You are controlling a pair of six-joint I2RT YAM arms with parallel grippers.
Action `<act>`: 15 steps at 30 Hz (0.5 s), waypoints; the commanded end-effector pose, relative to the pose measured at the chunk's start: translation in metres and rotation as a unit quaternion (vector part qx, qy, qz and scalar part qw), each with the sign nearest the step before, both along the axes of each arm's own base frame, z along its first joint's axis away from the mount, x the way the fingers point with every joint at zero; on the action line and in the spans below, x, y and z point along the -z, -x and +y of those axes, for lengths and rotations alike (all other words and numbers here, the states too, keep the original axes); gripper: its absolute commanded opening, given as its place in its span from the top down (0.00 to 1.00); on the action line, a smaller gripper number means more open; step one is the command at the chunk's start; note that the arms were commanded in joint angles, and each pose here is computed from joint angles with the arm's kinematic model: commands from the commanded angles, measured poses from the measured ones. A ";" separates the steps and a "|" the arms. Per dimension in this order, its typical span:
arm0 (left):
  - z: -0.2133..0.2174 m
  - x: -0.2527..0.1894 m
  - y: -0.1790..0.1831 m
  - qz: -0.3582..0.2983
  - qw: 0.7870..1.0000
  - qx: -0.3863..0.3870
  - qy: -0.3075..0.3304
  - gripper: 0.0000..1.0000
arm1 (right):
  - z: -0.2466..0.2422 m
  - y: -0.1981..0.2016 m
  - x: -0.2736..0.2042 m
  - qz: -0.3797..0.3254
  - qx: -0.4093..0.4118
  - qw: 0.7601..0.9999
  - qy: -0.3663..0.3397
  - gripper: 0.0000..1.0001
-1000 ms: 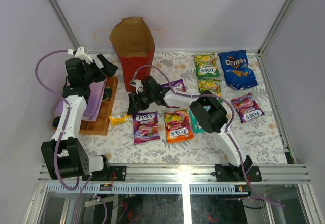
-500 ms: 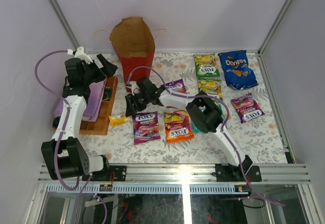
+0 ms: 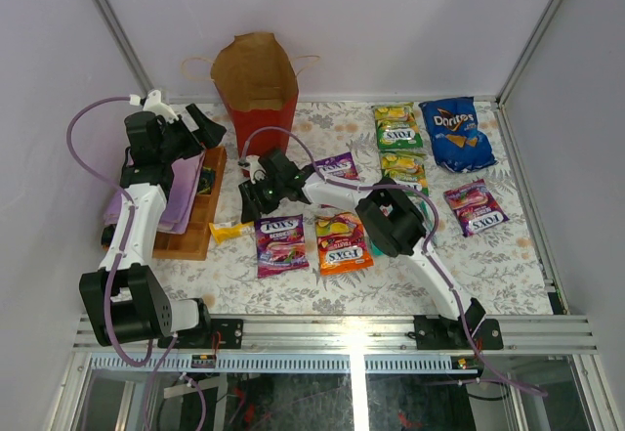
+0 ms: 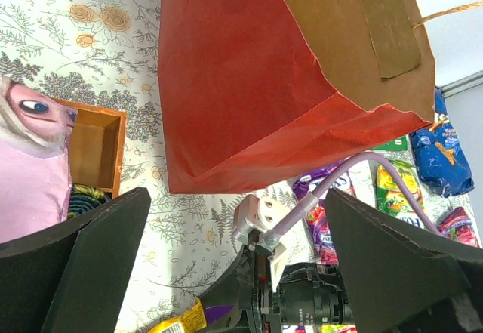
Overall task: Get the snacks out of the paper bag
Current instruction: Adjust the snack at the center of the board.
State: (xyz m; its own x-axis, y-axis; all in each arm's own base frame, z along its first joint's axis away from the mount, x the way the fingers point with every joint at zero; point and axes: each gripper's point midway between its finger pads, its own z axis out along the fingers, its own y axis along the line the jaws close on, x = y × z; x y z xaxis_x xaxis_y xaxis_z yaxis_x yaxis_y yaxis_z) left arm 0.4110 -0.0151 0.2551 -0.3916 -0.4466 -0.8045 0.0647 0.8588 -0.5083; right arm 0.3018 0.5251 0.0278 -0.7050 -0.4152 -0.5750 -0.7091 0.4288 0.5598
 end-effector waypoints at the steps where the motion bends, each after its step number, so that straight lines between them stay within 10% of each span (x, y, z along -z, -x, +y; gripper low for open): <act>1: 0.006 -0.012 -0.002 -0.026 1.000 -0.009 -0.009 0.00 | 0.007 0.005 0.005 0.004 -0.009 1.000 0.002 0.48; 15: 0.011 -0.009 -0.002 -0.021 0.999 -0.023 -0.019 0.00 | 0.022 0.003 -0.033 -0.001 -0.015 0.999 -0.042 1.00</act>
